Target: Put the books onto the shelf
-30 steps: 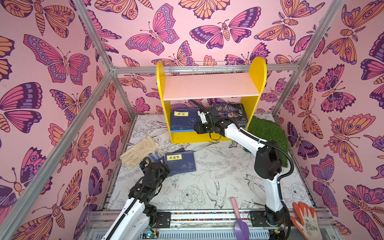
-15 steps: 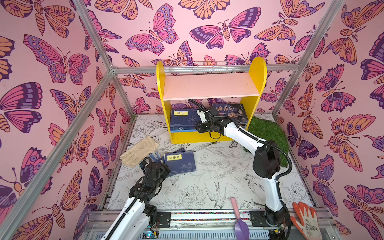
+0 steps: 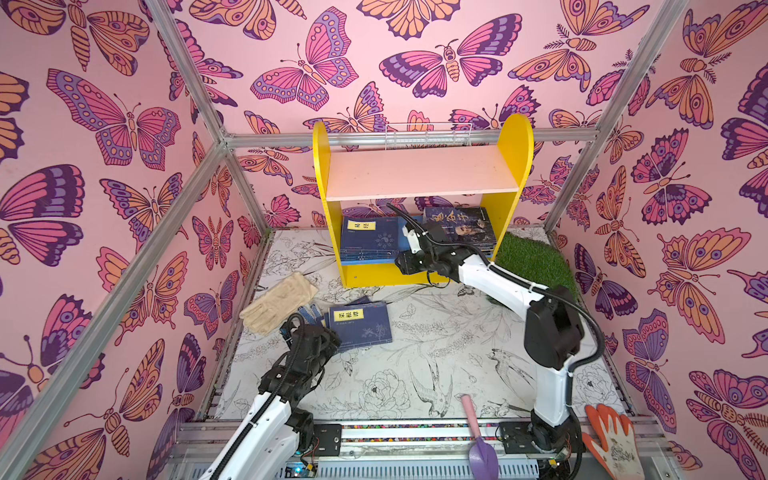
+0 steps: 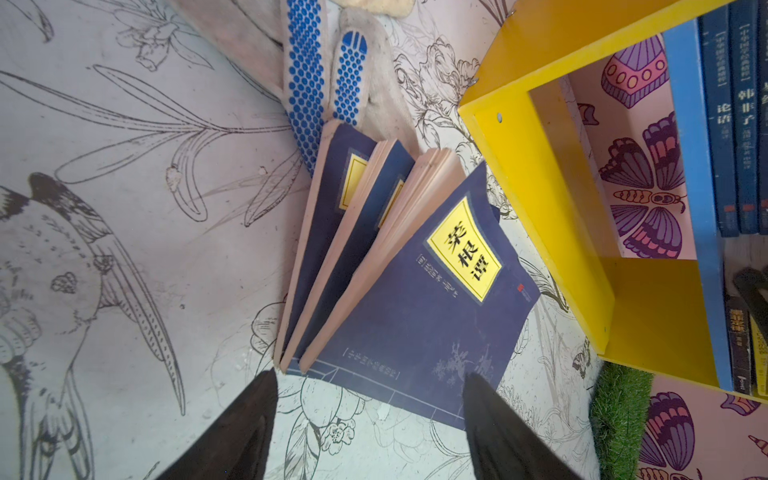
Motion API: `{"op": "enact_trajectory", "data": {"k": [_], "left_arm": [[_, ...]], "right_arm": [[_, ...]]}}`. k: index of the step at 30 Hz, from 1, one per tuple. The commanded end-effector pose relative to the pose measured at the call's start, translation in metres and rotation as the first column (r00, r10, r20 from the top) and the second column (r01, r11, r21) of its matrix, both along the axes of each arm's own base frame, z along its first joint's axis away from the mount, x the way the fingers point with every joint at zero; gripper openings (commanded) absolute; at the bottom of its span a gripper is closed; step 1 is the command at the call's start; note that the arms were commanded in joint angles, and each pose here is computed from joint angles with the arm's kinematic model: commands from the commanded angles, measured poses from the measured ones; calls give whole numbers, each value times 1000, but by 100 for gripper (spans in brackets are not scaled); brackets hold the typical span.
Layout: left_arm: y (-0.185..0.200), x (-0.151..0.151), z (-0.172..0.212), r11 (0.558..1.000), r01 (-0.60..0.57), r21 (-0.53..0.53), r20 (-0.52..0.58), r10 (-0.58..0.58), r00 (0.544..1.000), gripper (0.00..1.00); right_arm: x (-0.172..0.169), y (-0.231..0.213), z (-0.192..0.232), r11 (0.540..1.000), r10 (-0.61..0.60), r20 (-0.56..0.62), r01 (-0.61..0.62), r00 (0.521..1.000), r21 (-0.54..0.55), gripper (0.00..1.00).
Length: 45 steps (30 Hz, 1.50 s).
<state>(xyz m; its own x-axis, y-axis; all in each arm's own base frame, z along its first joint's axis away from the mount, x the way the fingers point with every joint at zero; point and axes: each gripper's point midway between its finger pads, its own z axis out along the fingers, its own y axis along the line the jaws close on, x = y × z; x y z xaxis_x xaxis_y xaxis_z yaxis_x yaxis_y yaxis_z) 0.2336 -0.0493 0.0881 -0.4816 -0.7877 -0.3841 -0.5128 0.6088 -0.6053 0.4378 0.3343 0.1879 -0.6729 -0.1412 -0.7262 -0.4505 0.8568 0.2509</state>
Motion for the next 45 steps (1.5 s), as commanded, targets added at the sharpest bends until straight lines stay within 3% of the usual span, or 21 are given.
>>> {"op": "enact_trajectory", "data": {"k": [1,4,10,22,37,45], "left_arm": [[-2,5,6,1000,18,8,15,-18,1000,72],[-5,9,6,999,37,14,18,-37,999,70],[-15,22,6,995,98,21,17,-98,995,64],[-18,43,-1,978,169,123,-13,-169,986,62],[-9,52,-16,967,153,202,-62,-143,988,62],[-22,58,-26,968,195,158,-84,-184,979,62]], "right_arm": [[-19,-8,49,998,-28,125,20,992,67,58],[-56,-2,26,997,44,75,-49,996,65,58],[-118,24,-48,980,175,-157,-157,972,121,57],[-155,40,-126,963,229,-437,-138,870,231,56],[-158,35,-132,965,220,-448,-127,866,229,55],[-159,36,-132,964,227,-446,-134,866,230,55]]}}
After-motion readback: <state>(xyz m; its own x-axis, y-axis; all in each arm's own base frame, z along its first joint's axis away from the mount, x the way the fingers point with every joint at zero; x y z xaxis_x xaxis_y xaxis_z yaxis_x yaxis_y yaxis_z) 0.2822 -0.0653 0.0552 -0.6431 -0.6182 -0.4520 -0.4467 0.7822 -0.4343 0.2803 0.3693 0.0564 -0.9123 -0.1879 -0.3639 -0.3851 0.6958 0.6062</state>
